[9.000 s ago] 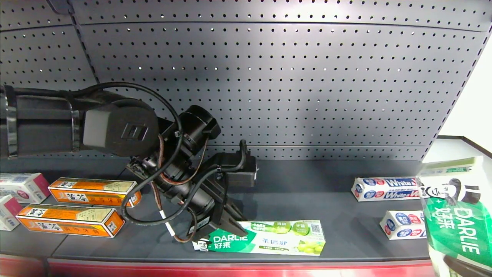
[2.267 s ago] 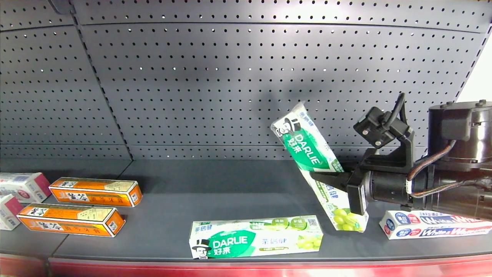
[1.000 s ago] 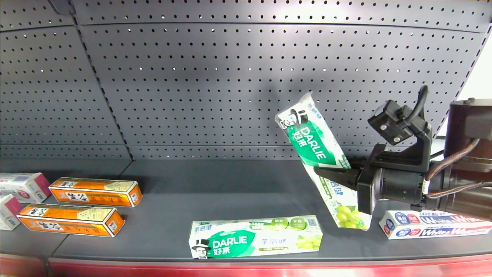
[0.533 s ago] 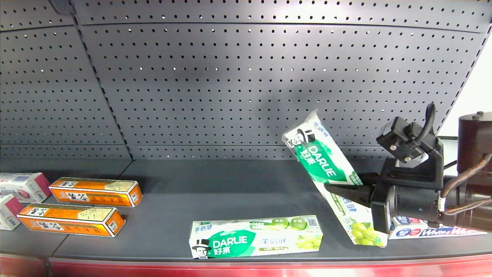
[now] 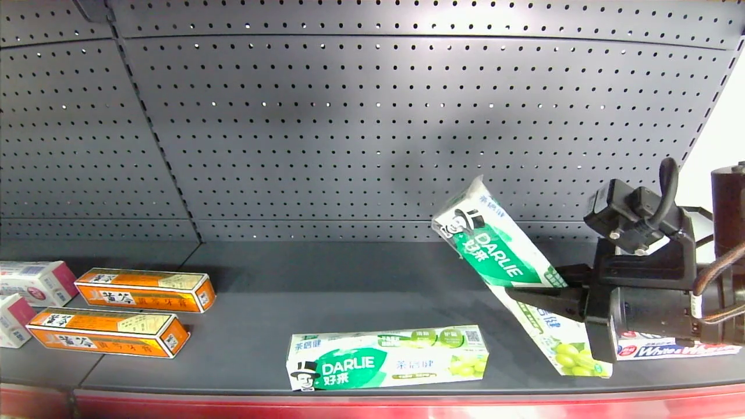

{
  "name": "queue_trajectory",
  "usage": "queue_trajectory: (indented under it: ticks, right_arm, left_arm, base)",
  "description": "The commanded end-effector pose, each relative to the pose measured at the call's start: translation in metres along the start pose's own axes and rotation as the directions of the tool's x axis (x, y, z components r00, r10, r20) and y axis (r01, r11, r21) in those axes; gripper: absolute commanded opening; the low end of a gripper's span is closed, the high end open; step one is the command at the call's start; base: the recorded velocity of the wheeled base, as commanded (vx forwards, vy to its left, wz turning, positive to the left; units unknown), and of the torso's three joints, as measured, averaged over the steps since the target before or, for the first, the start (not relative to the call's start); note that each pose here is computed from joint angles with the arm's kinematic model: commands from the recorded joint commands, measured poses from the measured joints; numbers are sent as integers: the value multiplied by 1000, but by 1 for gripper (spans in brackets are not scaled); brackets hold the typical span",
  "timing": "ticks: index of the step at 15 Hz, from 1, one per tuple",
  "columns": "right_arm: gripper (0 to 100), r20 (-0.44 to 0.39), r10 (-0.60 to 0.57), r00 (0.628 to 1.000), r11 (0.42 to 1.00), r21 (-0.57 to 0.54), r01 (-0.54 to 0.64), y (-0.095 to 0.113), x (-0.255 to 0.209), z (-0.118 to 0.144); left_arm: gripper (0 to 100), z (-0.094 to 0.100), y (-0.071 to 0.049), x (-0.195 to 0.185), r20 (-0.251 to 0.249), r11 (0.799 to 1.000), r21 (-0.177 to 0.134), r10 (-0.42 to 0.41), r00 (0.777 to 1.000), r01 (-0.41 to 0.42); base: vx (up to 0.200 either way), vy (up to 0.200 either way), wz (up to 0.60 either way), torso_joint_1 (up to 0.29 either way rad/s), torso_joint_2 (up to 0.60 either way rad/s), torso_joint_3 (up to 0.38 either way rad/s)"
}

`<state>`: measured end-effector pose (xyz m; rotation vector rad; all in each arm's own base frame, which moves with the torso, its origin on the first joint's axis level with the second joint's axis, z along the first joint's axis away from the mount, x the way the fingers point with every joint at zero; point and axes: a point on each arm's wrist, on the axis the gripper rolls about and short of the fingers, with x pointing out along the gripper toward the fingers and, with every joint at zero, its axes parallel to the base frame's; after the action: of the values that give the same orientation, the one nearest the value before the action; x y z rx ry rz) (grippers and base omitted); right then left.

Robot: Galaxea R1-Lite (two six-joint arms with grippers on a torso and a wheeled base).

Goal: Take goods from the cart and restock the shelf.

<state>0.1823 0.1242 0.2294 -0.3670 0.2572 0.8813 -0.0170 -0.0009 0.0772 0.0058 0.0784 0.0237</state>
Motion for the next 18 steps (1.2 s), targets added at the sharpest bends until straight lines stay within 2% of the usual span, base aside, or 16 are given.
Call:
queue_trajectory:
  ticks: [1, 6, 9, 13, 18]
  right_arm:
    - [0, -6, 1, 1000, 1000, 2, -1, -9, 17, 6]
    - [0, -21, -20, 1000, 1000, -12, 20, -19, 37, 7]
    - [0, -37, -28, 999, 998, -58, 26, -24, 44, 3]
    - [0, -68, -37, 997, 992, -124, 29, -36, 48, 14]
    - [0, -93, -26, 995, 991, -134, 14, -35, 52, 12]
  left_arm:
    - [100, 0, 0, 0, -3, 1000, 0, -1, 1000, 1]
    - [100, 0, 0, 0, -1, 1000, 0, 0, 1000, 0]
    - [100, 0, 0, 0, -1, 1000, 0, 0, 1000, 0]
    - [100, 0, 0, 0, -1, 1000, 0, -1, 1000, 1]
    - [100, 0, 0, 0, -1, 1000, 0, 0, 1000, 0]
  base:
    - [0, 0, 0, 0, 0, 0]
    - [0, 0, 0, 0, 0, 0]
    - [0, 0, 0, 0, 0, 0]
    - [0, 0, 0, 0, 0, 0]
    - [0, 0, 0, 0, 0, 0]
